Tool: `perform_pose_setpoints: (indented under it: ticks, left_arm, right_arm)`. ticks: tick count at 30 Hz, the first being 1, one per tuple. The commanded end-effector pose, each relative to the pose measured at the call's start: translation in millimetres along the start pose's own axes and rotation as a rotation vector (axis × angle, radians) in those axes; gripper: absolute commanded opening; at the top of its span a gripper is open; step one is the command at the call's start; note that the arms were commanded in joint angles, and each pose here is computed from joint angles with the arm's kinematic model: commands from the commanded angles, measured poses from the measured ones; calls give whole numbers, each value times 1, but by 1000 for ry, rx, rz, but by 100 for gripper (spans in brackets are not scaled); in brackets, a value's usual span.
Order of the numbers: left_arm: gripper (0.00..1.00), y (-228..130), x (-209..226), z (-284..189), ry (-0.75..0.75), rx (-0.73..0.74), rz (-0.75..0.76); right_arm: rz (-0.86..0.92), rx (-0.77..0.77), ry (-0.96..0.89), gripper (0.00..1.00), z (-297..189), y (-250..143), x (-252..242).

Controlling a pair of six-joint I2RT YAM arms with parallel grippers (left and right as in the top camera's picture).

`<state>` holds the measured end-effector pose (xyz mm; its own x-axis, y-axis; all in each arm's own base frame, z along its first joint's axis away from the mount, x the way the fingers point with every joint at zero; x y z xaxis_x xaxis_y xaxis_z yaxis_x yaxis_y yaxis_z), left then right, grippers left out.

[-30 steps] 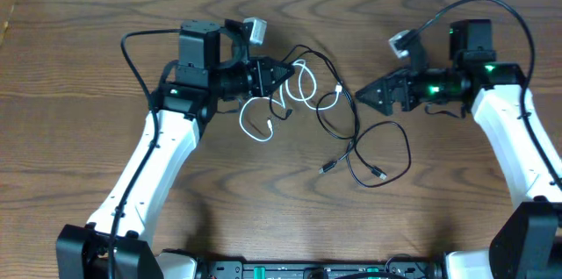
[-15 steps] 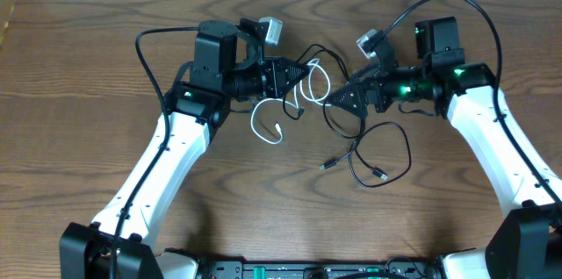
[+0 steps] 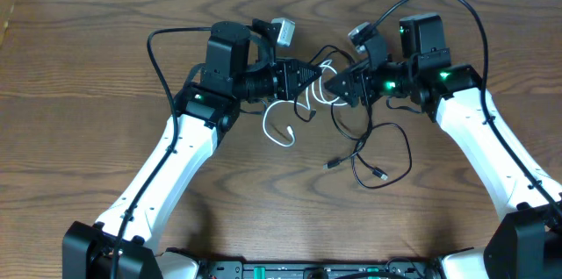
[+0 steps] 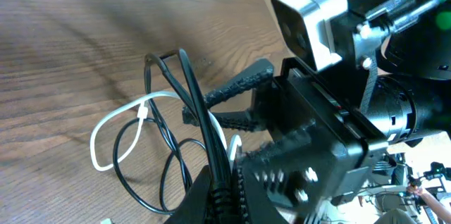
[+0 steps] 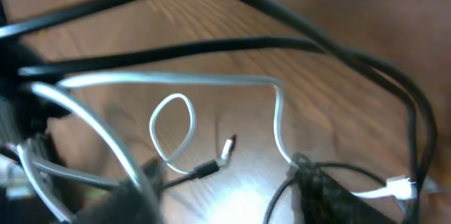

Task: Untangle cables

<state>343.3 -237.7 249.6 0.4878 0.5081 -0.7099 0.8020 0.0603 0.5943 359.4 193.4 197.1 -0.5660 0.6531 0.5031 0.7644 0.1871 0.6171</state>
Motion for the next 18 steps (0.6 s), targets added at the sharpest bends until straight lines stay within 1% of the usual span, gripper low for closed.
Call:
perform_pose_setpoints:
  ticks: [1,2,3,8,10,18]
  left_arm:
    - [8,1,-3,-2,-10,-6,7]
    - [8,1,-3,-2,-9,-6,7]
    - [8,1,-3,-2,-9,-6,7]
    - [8,5,1,-2,19,-26,11]
    - [8,6,5,-2,41,-36,9]
    - [8,7,6,-2,47,-39,9]
  right_arm:
    - [31,9,-63,8,2,-3,-10]
    - [42,10,-75,1,2,-3,-12]
    - [60,10,-94,1,2,-4,-15]
    - [77,9,-124,1,1,-4,-19]
    - [103,14,-163,1,0,-6,-25]
    - [121,36,-233,1,-2,-12,-35]
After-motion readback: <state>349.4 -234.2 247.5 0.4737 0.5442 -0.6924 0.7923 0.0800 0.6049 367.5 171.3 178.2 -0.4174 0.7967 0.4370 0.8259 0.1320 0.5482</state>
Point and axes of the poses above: each gripper's point midway between its finger pads, its own z axis out along the fingers, its own x axis along the line the jaws close on, y = z × x, the point moved 2 cm from there along -z, back along the fingers, and after that the axes turned 2 degrees about z, right-handed, at the moved point
